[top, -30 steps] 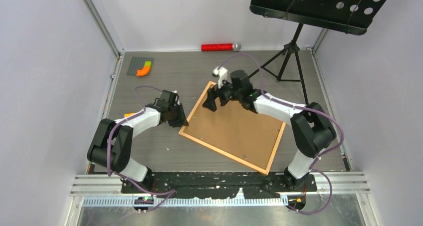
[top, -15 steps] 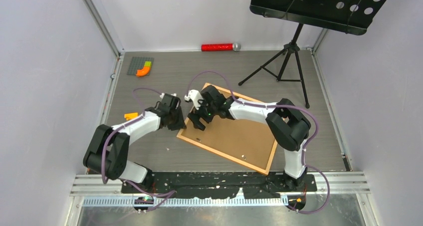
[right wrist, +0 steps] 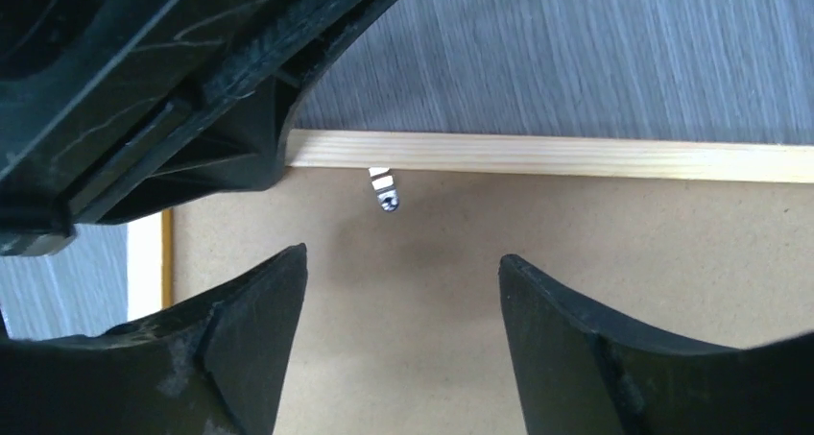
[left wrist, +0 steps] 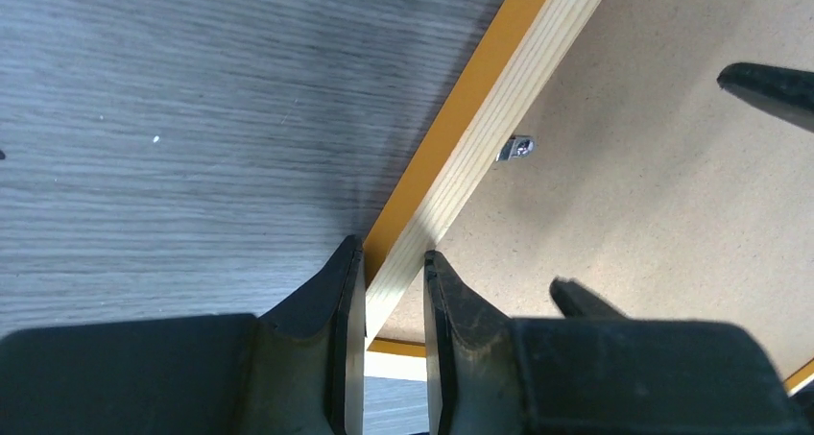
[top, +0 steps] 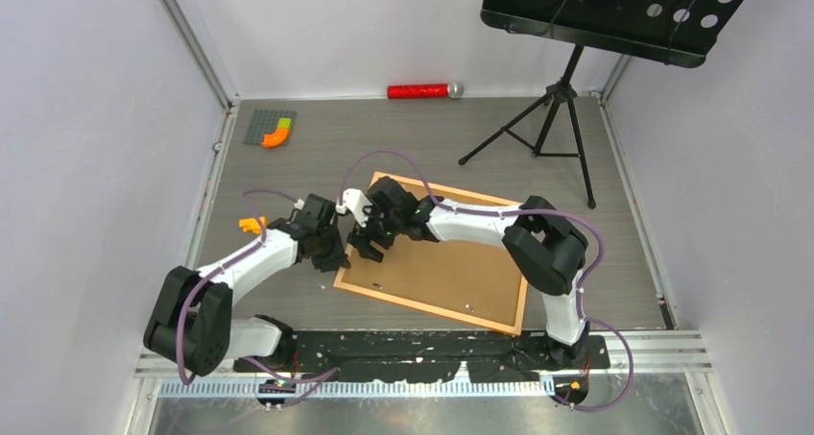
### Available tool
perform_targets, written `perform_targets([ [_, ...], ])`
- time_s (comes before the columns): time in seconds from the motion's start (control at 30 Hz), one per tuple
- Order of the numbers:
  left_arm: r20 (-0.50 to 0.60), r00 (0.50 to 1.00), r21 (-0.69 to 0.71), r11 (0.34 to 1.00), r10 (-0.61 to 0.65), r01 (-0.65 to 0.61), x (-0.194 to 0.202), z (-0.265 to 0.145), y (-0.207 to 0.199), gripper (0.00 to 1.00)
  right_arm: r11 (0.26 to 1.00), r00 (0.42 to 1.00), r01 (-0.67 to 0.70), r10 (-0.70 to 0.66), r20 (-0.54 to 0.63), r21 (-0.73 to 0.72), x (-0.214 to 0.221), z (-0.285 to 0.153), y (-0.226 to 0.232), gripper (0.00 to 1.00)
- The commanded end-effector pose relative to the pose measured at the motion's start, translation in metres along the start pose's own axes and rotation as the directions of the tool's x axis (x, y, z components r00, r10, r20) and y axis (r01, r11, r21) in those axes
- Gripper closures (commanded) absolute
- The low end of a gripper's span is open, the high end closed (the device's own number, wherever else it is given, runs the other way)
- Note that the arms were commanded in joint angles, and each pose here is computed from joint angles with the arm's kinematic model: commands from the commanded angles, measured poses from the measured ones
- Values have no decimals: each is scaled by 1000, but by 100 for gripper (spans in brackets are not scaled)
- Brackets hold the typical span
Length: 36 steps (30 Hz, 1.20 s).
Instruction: Take the photo out of the frame
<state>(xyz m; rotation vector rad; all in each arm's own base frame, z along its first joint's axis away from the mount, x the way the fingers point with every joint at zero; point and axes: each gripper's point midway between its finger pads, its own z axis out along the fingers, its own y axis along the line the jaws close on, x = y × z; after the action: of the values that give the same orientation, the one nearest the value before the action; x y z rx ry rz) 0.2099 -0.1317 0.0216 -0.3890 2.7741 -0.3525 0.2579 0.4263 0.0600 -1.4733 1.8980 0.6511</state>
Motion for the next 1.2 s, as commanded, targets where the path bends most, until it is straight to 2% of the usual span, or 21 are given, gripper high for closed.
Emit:
perform_targets([
  [0.0,-186,982,-200,980,-30,-8,50,-4,47,100,997,994,68,-70,84,32,-37,16,-7,25],
  [0.2,-176,984,-184,983,-42,9,51,-3,46,100,998,990,41,-47,133,48,-39,33,-9,34],
  [0.33,-185,980,-73,995,-74,62,55,0,25,100,999,985,46,-47,167,11,-37,43,2,38],
  [0.4,-187,979,-14,996,-87,86,56,5,17,100,999,985,47,-46,166,2,-26,45,6,39],
  [0.53,-178,978,-51,994,-108,101,54,7,24,100,997,985,68,-73,159,37,-11,37,5,39],
  [0.7,-164,976,-18,989,-145,144,52,14,25,100,996,980,55,-66,185,69,-6,22,-2,40],
  [0.87,-149,982,6,993,-115,117,49,17,26,100,998,952,-32,47,304,-55,-18,-4,-11,42],
  [1.03,-154,984,72,992,-93,105,52,21,19,100,997,952,20,5,306,-76,-16,-10,-7,41],
  [1.17,-163,982,71,992,-96,109,55,24,20,100,993,960,40,-7,279,-113,-11,-1,-3,41],
])
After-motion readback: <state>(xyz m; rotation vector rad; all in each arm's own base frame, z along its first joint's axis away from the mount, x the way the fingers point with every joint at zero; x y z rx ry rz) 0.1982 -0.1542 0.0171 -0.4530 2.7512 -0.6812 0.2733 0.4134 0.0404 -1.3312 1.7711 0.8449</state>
